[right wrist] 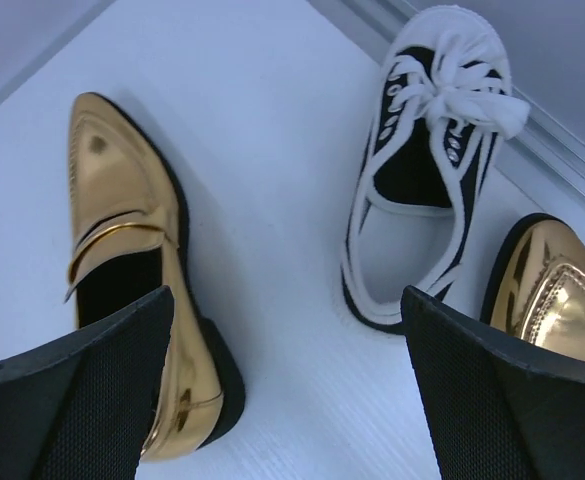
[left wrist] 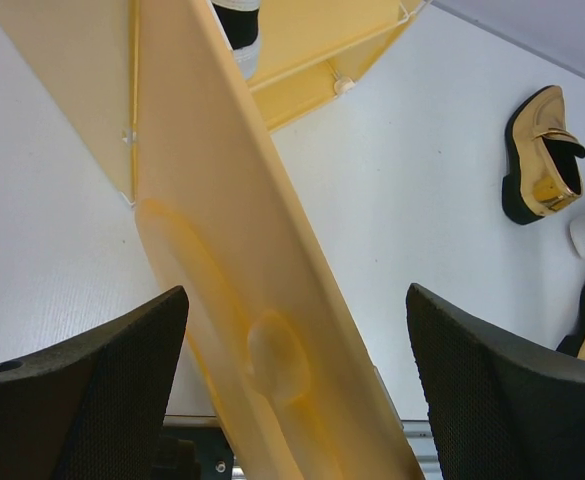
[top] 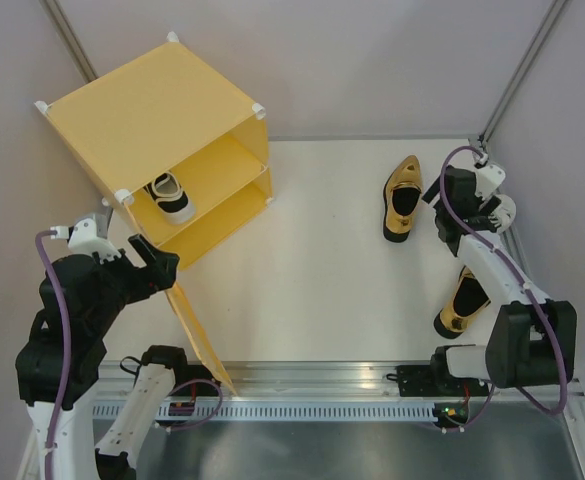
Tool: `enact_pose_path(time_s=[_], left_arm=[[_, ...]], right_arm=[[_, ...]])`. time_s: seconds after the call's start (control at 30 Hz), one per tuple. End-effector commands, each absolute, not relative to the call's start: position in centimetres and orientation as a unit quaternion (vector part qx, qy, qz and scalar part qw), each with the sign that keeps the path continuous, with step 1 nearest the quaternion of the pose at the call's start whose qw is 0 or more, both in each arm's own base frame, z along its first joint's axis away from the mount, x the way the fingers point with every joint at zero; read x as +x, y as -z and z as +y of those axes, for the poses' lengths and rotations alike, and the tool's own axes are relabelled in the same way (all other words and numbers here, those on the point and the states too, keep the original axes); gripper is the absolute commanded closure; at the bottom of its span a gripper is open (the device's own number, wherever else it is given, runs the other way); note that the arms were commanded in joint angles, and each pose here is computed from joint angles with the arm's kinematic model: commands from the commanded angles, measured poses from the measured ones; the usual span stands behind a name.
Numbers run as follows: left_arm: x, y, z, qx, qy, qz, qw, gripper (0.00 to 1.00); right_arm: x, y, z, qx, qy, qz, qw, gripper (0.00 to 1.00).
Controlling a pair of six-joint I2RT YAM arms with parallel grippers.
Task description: Place and organize the shoes in the shoe cabinet
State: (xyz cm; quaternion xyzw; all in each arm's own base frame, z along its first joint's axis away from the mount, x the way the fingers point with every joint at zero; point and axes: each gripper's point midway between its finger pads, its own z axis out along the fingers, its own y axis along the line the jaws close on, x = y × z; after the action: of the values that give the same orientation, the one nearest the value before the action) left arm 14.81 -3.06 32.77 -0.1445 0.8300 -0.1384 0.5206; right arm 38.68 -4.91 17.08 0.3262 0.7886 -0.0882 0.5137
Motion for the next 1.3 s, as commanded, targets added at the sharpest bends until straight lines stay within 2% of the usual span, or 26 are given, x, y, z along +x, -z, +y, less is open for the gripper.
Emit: enact_pose_path(time_s=[0.0,0.27,0.47,0.53,0.63,0.67,0.73,0.77,0.87,1.07,1.27], left_arm=[[14.9,-33.8,-3.7,-0.138,0.161,0.816,0.537,0.08],[14.8,-33.9,-3.9,-0.137,0.166,0.815,0.538,0.08],[14.7,-33.9,-4.0,-0.134,0.17,0.816,0.536,0.08],[14.6,-33.9,-4.0,-0.133,0.168,0.815,0.538,0.08],[14.5,-33.8,-3.9,-0.134,0.167,0.816,0.537,0.08],[14.5,-33.9,-3.9,-0.133,0.165,0.815,0.538,0.08],[14.5,-33.9,-3.8,-0.134,0.165,0.816,0.538,0.08],[14.5,-34.0,-3.8,-0.134,0.165,0.814,0.54,0.08],[14.5,-33.9,-3.8,-0.135,0.166,0.816,0.538,0.08],[14.3,-33.8,-3.6,-0.135,0.16,0.814,0.542,0.08],[14.3,-34.0,-3.7,-0.133,0.161,0.813,0.543,0.08]], right_arm=[[39.1,-15.9,-7.0,0.37,0.086,0.777,0.502,0.02],[41.5,-12.1,-10.2,0.405,0.071,0.791,0.453,0.1],[43.4,-9.2,-10.8,0.414,0.068,0.801,0.427,0.34],[44.0,-7.9,-11.0,0.417,0.07,0.806,0.413,0.37],[44.2,-6.5,-11.4,0.42,0.072,0.811,0.4,0.49],[44.1,-6.1,-11.5,0.421,0.074,0.814,0.393,0.58],[44.0,-5.8,-11.6,0.418,0.08,0.818,0.387,0.69],[43.8,-5.8,-11.7,0.417,0.084,0.82,0.383,0.81],[43.2,-6.7,-12.1,0.406,0.1,0.825,0.381,0.98],[43.2,-12.5,-12.2,0.368,0.104,0.818,0.43,0.99],[44.2,-18.8,-7.5,0.28,0.087,0.833,0.47,0.99]])
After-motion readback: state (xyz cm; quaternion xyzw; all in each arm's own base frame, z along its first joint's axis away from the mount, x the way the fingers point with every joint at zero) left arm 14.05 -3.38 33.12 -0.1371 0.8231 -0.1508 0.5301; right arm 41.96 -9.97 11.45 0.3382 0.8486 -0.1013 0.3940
